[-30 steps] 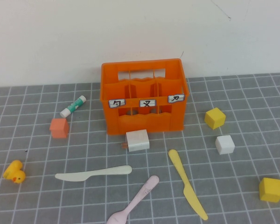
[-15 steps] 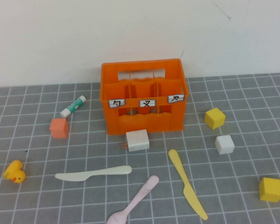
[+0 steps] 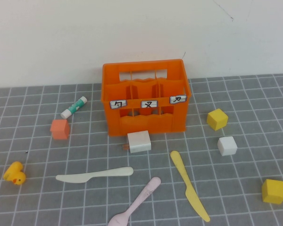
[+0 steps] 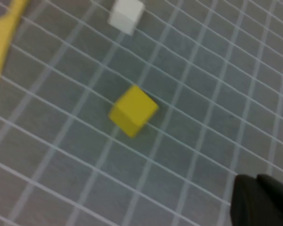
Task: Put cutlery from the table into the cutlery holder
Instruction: Pick up the knife
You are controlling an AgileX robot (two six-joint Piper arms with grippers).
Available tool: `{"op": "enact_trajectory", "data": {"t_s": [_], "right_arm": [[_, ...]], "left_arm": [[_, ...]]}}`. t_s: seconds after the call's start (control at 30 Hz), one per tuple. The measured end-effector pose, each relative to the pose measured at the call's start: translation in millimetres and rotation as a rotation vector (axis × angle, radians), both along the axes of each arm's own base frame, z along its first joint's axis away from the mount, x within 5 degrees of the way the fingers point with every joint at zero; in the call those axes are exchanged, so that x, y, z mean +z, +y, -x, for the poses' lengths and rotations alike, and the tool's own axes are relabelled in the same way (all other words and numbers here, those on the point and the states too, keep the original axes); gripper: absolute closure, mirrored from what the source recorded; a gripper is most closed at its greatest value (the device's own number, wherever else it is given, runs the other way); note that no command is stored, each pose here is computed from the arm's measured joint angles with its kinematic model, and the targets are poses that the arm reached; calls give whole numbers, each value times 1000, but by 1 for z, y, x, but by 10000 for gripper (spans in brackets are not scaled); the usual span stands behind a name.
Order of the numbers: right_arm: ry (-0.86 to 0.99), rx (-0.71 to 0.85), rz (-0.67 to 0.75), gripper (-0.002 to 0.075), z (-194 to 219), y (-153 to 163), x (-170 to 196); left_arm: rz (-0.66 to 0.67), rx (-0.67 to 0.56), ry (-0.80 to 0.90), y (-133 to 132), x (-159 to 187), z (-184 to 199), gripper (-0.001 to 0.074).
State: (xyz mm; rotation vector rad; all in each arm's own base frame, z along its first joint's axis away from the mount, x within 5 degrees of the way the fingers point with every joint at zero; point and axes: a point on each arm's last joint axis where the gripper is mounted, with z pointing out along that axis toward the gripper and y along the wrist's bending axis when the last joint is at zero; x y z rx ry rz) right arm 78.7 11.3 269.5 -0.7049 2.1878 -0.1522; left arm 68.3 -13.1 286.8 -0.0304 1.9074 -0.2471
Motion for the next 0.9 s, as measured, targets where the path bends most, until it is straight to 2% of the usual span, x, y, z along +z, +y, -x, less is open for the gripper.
{"op": "enact_trajectory", "data": {"t_s": [0.13,0.27,0.4,0.6,0.63,0.73,0.9], "right_arm": [[-2,54,-83,729,0,9,-2],[21,101,-103,729,0,13,-19],[25,135,-130,729,0,17,-30],[-7,164,-139,729,-1,19,-30],[-8,166,-139,729,-1,19,-30],[-12,165,-141,729,-2,19,-29],[-16,168,-141,729,-2,19,-29]], "left_arm": [[-108,-157,207,-11,16,-25,736],[-113,-299,288,-24,36,-58,736],[-99,-381,329,-32,44,-95,736],[-35,-434,396,-45,52,-149,736],[-56,-459,421,-52,50,-167,736],[-160,-526,462,-70,43,-188,736],[-351,-625,544,-101,18,-207,736]]}}
